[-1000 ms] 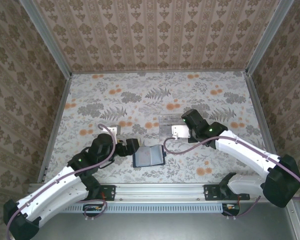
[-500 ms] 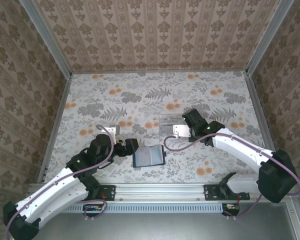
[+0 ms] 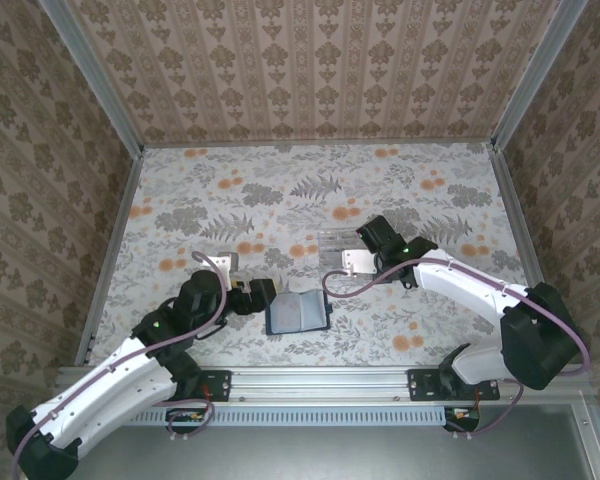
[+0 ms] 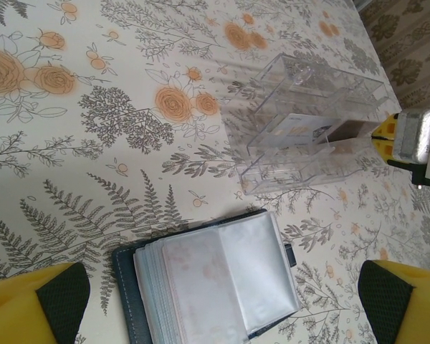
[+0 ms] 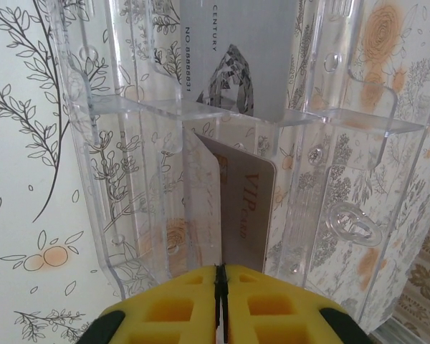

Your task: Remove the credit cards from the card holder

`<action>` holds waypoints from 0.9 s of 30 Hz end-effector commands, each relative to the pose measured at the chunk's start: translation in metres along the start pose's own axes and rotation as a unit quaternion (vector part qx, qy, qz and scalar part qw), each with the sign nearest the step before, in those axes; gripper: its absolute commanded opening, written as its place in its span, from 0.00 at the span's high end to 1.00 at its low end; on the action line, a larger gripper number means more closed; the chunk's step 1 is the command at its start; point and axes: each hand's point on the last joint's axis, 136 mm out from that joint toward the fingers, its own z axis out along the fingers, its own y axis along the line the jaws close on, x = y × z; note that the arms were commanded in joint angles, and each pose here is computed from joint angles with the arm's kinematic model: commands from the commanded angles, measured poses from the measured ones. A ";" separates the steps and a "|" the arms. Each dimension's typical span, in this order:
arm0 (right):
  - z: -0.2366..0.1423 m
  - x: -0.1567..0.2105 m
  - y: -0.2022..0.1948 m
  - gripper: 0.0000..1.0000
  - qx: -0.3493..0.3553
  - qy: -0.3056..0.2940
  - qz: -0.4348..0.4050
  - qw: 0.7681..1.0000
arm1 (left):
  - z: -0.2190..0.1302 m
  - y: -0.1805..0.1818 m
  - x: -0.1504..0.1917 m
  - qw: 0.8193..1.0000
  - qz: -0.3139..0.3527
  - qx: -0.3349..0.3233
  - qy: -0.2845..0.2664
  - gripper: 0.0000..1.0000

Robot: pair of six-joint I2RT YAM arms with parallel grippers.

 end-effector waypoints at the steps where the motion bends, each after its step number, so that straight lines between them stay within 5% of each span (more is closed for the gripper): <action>1: 0.000 0.001 -0.010 0.84 0.011 0.002 0.016 1.000 | 0.000 0.004 0.003 1.000 0.004 0.000 0.000 0.00; 14: 0.004 -0.002 -0.020 0.75 0.017 0.003 0.040 0.999 | 0.000 0.007 0.004 1.000 -0.001 -0.001 0.001 0.00; 19: -0.021 -0.007 -0.030 0.66 0.024 -0.030 0.077 0.996 | 0.000 0.007 0.003 1.000 -0.001 0.002 -0.001 0.00; 27: -0.018 -0.001 0.009 0.47 -0.023 -0.042 0.063 0.997 | 0.001 0.008 0.004 1.000 -0.005 0.003 -0.001 0.00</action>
